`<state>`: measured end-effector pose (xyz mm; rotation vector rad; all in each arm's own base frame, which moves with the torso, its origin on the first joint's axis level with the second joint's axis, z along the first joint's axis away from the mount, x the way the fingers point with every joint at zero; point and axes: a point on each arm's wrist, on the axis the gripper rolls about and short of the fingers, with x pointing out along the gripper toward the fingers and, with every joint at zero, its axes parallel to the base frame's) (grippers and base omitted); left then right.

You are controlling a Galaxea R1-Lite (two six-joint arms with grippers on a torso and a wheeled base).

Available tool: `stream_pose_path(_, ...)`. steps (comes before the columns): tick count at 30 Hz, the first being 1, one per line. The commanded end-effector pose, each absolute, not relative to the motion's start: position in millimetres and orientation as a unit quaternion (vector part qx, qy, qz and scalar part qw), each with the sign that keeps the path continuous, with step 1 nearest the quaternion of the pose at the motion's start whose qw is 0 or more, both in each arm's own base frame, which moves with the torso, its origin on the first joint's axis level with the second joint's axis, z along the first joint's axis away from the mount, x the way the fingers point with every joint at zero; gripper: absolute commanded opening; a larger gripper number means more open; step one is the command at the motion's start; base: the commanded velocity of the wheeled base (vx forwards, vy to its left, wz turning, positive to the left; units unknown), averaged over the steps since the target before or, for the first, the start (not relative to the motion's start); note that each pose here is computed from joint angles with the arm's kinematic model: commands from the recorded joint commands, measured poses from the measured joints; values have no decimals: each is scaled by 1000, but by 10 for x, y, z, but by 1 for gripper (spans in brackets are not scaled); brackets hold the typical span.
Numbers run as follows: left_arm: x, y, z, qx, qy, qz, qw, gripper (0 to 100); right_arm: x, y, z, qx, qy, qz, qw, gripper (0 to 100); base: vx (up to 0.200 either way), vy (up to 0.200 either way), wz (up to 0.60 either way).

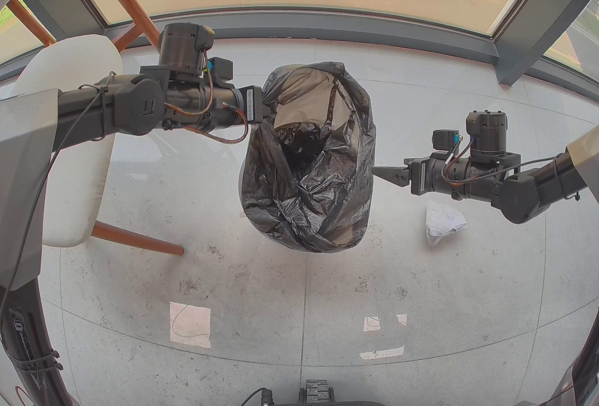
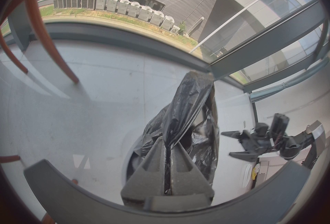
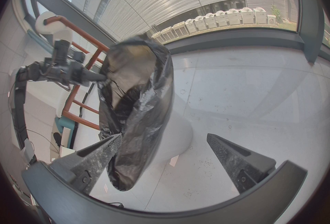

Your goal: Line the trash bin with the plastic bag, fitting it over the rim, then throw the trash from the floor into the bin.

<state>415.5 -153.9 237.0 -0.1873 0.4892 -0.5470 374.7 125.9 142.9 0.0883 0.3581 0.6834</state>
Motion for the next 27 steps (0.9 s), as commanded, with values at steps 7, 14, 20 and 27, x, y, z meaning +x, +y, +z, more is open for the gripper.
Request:
stream_pose_path(7,4240,-1283,2085,-100,257,-234,932,0,3390,1162,1473,41,168,340,924,100,0,0,0)
stream_pose_path(14,4259,-1189,2008,-101,268,-222,932,0,3239,1233,1455,44,181,356,916,100,0,0,0)
stream_pose_path(20,4379,-997,1900,-108,267,-192,938,0,3023,1439,1501,80,200,382,899,100,0,0,0)
stream_pose_path(27,4331,-992,1862,-106,278,-188,936,100,3033,1442,1483,80,202,380,899,100,0,0,0)
